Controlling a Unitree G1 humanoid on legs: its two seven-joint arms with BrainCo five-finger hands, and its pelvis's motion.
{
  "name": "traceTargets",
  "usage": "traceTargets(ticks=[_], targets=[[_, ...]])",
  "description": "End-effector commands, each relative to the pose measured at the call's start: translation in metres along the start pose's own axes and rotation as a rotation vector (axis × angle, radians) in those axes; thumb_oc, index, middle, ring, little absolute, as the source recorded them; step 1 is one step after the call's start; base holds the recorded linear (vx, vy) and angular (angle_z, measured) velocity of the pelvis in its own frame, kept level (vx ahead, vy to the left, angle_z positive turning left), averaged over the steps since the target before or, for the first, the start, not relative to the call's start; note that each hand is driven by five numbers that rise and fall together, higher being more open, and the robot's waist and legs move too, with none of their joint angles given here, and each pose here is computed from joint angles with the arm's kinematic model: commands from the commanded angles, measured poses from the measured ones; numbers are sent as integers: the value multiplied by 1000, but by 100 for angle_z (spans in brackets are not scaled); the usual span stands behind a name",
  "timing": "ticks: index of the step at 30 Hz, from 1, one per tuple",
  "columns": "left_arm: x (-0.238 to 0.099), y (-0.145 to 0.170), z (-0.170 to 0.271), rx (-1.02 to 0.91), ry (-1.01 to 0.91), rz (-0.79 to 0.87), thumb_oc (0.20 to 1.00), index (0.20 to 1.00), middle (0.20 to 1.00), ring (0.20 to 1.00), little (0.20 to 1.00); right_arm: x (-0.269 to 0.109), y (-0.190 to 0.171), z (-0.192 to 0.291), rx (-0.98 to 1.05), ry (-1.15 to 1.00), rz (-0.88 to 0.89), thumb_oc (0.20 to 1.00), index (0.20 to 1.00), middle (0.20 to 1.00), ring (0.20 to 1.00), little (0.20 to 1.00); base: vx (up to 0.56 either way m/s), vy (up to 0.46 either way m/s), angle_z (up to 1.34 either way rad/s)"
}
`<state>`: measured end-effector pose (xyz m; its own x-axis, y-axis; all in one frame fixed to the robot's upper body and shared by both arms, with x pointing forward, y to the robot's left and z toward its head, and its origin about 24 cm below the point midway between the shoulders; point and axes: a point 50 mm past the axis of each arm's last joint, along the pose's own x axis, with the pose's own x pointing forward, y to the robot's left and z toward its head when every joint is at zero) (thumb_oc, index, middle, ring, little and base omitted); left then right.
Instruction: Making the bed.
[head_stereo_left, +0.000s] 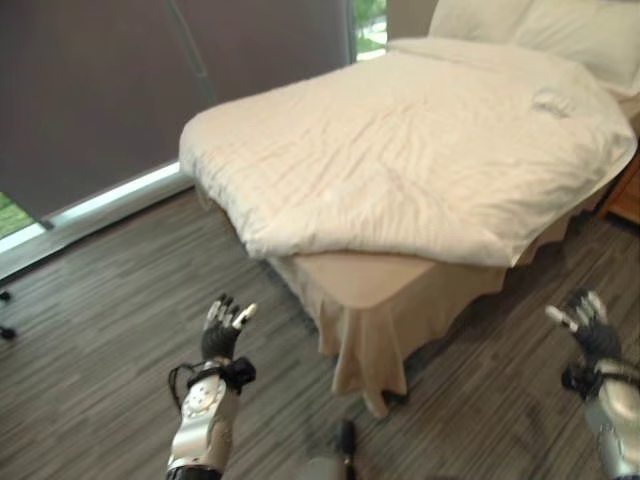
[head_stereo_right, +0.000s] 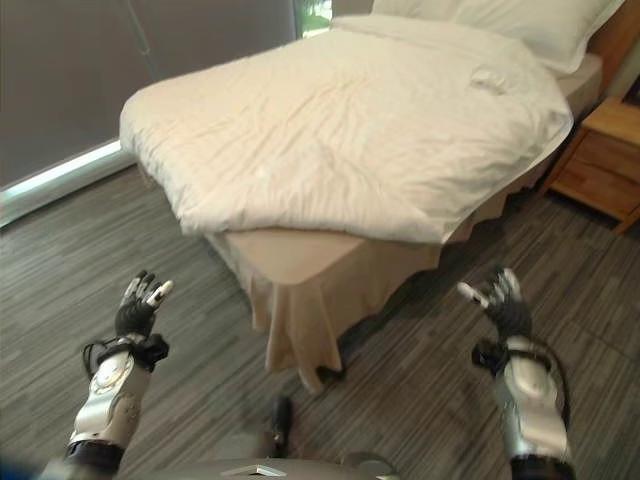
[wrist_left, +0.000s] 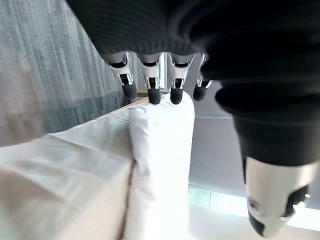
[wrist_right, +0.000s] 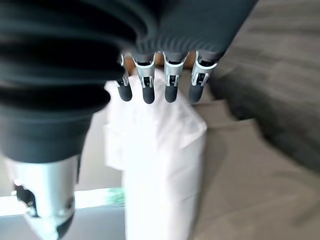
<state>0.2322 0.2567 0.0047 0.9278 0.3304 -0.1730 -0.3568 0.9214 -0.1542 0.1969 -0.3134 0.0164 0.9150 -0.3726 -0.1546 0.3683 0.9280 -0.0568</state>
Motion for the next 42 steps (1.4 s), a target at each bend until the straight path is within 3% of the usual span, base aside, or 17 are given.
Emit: traceTargets(ticks=[1,5,10,11,13,16,22,24,31,35,42], targets=[[21,-11,68,134,-280,-68,1000,1000,1000,1000,1000,14,17,35,37,-186,32,1000,1000,1000,1000,1000,192,283,-60],[39,-29,130,290,-487,-120,1000,1000,1000,1000,1000,19,37,38,21,-185,122,1000,1000,1000,1000,1000,95,187,-75],[48,-41,170,422,-604,-138,1000,1000,1000,1000,1000,18,34,33,34,-157,129,1000,1000,1000,1000,1000,147,83,-52],[51,-46,208,571,-726,-97,1000,1000,1000,1000,1000,14,27,27,1,-138,129,1000,1000,1000,1000,1000,237,37,-24],[62,-63,232,668,-745,-130,1000,1000,1000,1000,1000,7,28,16,38,-85,159,1000,1000,1000,1000,1000,257,25,3],[64,-66,257,726,-789,-101,1000,1000,1000,1000,1000,3,25,15,31,-78,169,1000,1000,1000,1000,1000,115,7,20],[76,-67,289,946,-778,-16,1000,1000,1000,1000,1000,-7,20,3,32,-25,179,1000,1000,1000,1000,1000,80,12,4],[86,-60,299,1126,-715,71,1000,1000,1000,1000,1000,-13,18,-4,32,12,182,1000,1000,1000,1000,1000,86,15,-1],[103,-44,314,1274,-579,216,1000,1000,1000,1000,1000,-12,24,1,52,-10,213,1000,1000,1000,1000,1000,-11,27,-12],[106,-35,320,1246,-525,259,1000,1000,1000,1000,1000,-6,37,13,67,-58,267,1000,1000,1000,1000,1000,-84,23,-25],[108,8,313,1201,-363,388,1000,1000,1000,1000,1000,-1,59,25,40,-104,357,1000,1000,1000,1000,1000,-84,9,-28]])
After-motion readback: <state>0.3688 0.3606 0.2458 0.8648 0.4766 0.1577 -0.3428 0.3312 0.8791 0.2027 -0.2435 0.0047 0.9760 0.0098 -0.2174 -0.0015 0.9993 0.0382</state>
